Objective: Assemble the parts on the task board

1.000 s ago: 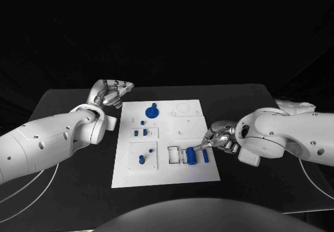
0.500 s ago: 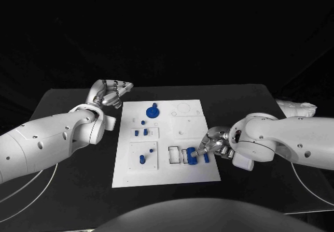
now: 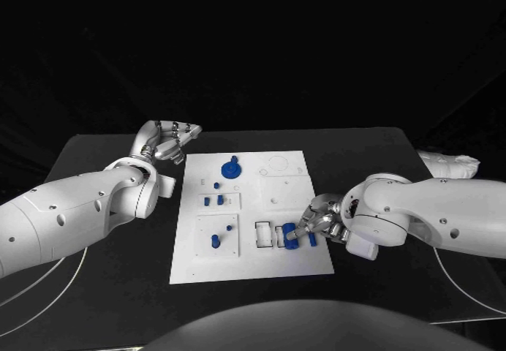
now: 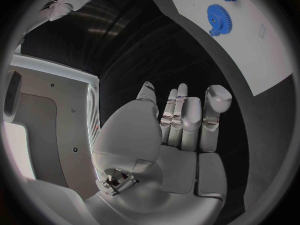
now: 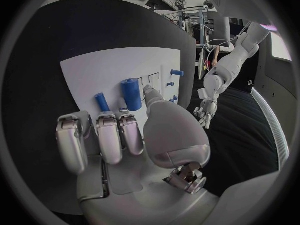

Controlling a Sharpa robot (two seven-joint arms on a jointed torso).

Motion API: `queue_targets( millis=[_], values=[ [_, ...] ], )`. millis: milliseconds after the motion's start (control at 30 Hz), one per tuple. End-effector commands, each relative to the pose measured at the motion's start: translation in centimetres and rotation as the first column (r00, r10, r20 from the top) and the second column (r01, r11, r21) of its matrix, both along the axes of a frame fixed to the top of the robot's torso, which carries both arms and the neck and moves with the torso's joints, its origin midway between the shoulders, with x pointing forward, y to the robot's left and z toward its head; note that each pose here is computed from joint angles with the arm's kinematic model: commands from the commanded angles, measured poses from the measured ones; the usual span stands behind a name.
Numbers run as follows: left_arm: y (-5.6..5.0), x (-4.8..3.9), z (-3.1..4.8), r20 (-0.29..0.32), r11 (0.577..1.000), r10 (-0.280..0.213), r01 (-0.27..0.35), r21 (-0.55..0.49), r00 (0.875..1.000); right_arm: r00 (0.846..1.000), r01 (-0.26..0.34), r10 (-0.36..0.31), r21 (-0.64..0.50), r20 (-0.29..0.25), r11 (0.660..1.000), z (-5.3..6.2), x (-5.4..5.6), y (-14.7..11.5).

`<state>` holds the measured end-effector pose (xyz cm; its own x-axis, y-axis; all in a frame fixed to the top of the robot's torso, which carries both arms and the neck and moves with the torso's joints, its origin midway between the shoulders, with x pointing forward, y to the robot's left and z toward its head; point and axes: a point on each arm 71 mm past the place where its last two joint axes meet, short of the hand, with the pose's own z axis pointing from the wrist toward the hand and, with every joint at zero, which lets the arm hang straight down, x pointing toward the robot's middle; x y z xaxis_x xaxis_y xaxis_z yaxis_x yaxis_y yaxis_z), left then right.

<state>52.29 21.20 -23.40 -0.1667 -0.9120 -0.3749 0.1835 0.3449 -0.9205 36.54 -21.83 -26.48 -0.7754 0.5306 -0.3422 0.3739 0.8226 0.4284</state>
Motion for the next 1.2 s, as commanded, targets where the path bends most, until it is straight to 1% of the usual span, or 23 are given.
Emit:
queue_targets(
  millis=[33,400,767,1033,1200],
  values=[
    [-0.23,-0.06,0.11,0.006,1.0,-0.02,0.02,-0.005,1.0,1.0,0.01,-0.011,-0.014,-0.018,1.0,-0.51,-0.09,0.01],
    [-0.22,-0.09,0.12,0.006,1.0,-0.02,0.02,-0.005,1.0,1.0,0.015,-0.015,-0.023,-0.019,1.0,-0.92,0.26,0.25],
    [-0.23,-0.09,0.11,0.005,1.0,-0.021,0.021,-0.006,1.0,1.0,0.002,-0.002,-0.048,-0.013,0.999,-1.38,0.7,0.39],
    [-0.2,-0.1,0.11,0.004,1.0,-0.021,0.021,-0.006,1.0,1.0,0.009,-0.008,-0.048,0.015,0.999,-1.49,0.78,0.24],
    [-0.23,-0.11,0.11,0.004,1.0,-0.022,0.022,-0.006,1.0,0.999,0.026,-0.025,-0.031,0.028,0.999,-1.44,0.75,0.17]
  ],
)
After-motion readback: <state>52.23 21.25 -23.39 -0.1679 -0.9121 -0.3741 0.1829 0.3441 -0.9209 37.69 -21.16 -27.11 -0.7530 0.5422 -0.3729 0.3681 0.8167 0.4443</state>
